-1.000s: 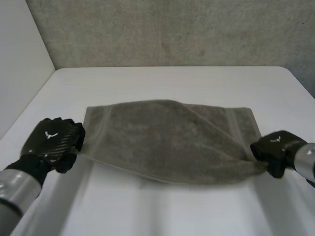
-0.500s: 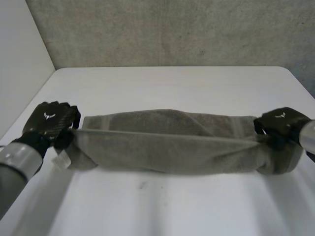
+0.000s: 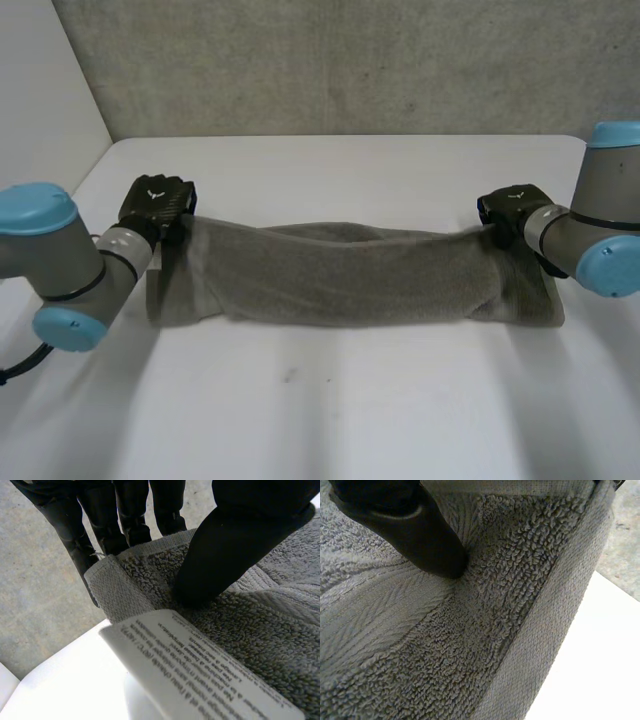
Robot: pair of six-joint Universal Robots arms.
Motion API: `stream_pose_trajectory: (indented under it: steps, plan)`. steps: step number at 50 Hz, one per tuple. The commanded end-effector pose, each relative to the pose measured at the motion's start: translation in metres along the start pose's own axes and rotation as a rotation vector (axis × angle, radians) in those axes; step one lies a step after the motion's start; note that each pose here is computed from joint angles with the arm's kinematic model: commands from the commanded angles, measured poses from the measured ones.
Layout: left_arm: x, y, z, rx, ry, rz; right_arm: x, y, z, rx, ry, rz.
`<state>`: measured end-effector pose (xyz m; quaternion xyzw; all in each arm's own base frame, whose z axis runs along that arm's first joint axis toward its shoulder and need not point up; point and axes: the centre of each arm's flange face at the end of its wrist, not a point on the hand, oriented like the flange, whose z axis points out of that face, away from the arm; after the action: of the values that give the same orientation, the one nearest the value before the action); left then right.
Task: Fold the towel.
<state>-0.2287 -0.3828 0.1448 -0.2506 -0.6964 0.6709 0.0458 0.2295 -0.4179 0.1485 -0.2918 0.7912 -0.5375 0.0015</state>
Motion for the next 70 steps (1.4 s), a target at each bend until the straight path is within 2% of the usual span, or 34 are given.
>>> stream_pose_trajectory:
  steps: [1, 14, 22, 30, 38, 44, 46, 54, 63, 70]
  plan:
    - [-0.001, 0.008, 0.017, 0.007, -0.013, 0.001, 0.000, 0.001, 0.011, 0.011, 0.021, -0.009]
    - [0.003, 0.020, 0.032, 0.008, -0.007, 0.004, -0.002, 0.000, 0.020, 0.034, 0.027, -0.018]
    - [0.002, 0.014, 0.033, 0.023, -0.012, 0.004, 0.007, -0.015, 0.019, 0.062, 0.112, -0.018]
    - [-0.004, -0.014, 0.025, 0.071, -0.023, 0.004, 0.023, -0.054, -0.008, 0.138, 0.172, 0.013]
    - [-0.006, -0.051, -0.017, 0.094, -0.030, 0.009, 0.034, -0.077, -0.050, 0.164, 0.178, 0.072]
    - [-0.001, -0.059, -0.046, 0.083, -0.025, -0.002, 0.022, -0.060, -0.083, 0.086, 0.134, 0.068]
    - [0.003, -0.055, -0.064, 0.050, -0.033, -0.040, 0.017, -0.054, -0.090, 0.075, 0.110, 0.066]
    - [0.005, -0.036, -0.097, -0.058, -0.107, -0.120, 0.009, 0.011, -0.116, -0.020, 0.054, 0.029]
    - [0.013, -0.017, -0.111, -0.126, -0.097, -0.133, 0.005, 0.065, -0.116, -0.050, 0.073, 0.015]
    - [0.012, -0.017, -0.110, -0.122, -0.100, -0.132, 0.004, 0.083, -0.101, -0.034, 0.055, 0.022]
